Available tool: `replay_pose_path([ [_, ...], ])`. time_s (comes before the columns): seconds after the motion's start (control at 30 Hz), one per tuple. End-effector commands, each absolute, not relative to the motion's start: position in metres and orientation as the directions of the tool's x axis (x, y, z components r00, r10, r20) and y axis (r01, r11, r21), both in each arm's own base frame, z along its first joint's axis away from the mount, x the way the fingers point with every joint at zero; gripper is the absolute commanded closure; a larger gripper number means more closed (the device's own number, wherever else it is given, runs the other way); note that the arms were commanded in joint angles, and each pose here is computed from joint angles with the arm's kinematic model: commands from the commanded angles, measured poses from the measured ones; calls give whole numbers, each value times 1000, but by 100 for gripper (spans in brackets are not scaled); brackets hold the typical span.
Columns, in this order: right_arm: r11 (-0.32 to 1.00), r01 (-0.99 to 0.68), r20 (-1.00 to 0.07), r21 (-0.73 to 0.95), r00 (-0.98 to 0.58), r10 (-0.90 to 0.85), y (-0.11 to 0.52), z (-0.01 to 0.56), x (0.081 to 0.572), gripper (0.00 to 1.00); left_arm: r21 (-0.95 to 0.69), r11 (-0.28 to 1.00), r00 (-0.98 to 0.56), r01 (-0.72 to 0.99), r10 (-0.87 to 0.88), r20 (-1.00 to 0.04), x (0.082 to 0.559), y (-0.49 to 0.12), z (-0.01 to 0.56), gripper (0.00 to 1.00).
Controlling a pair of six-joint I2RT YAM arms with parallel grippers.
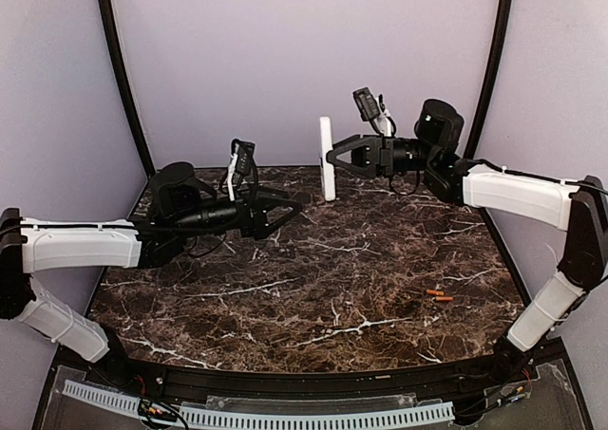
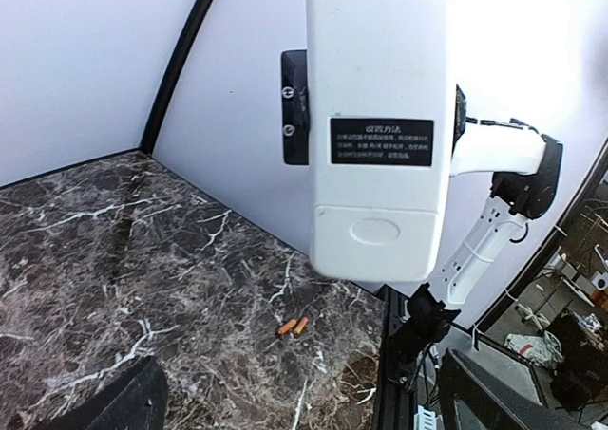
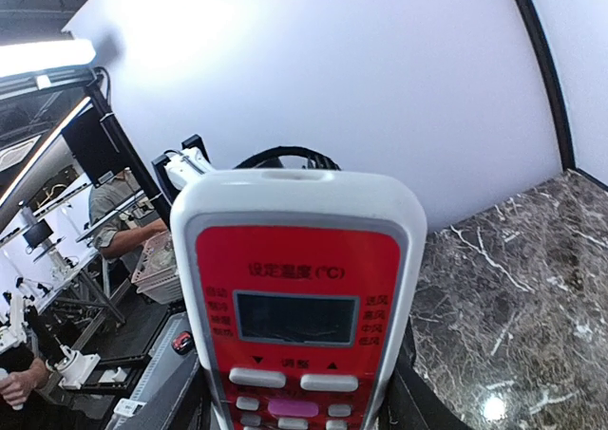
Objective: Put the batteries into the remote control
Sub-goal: Pass from the right arm to the left
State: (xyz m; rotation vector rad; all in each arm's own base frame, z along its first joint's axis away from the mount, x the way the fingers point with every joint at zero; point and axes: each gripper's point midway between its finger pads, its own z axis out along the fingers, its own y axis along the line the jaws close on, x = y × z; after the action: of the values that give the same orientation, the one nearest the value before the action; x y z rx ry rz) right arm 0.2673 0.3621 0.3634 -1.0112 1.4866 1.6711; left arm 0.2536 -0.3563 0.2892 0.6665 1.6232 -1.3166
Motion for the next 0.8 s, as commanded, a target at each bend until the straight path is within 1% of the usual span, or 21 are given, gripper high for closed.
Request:
replay_pose_path([
  [0.0,-245,-882,-907,401,-420,25,377,381,247,73,-397,170,-372,902,-165,-914,236,-372,323,0],
  [0.17,-298,-864,-903,405,-429,16,391,379,240,75,-373,97,-354,923,-173,-919,222,-383,337,0],
  [0.33,-328,-855,-903,402,-430,14,397,380,237,78,-378,108,-357,920,-170,-918,226,-388,337,0],
  [0.57,-355,-845,-902,401,-431,7,402,381,231,79,-393,124,-371,911,-166,-914,233,-395,334,0],
  [0.63,-363,-841,-901,401,-433,6,402,382,230,80,-392,108,-372,913,-171,-912,232,-396,337,6],
  [0.77,-365,-837,-899,408,-438,0,402,380,229,80,-393,73,-375,917,-184,-909,229,-398,343,12],
])
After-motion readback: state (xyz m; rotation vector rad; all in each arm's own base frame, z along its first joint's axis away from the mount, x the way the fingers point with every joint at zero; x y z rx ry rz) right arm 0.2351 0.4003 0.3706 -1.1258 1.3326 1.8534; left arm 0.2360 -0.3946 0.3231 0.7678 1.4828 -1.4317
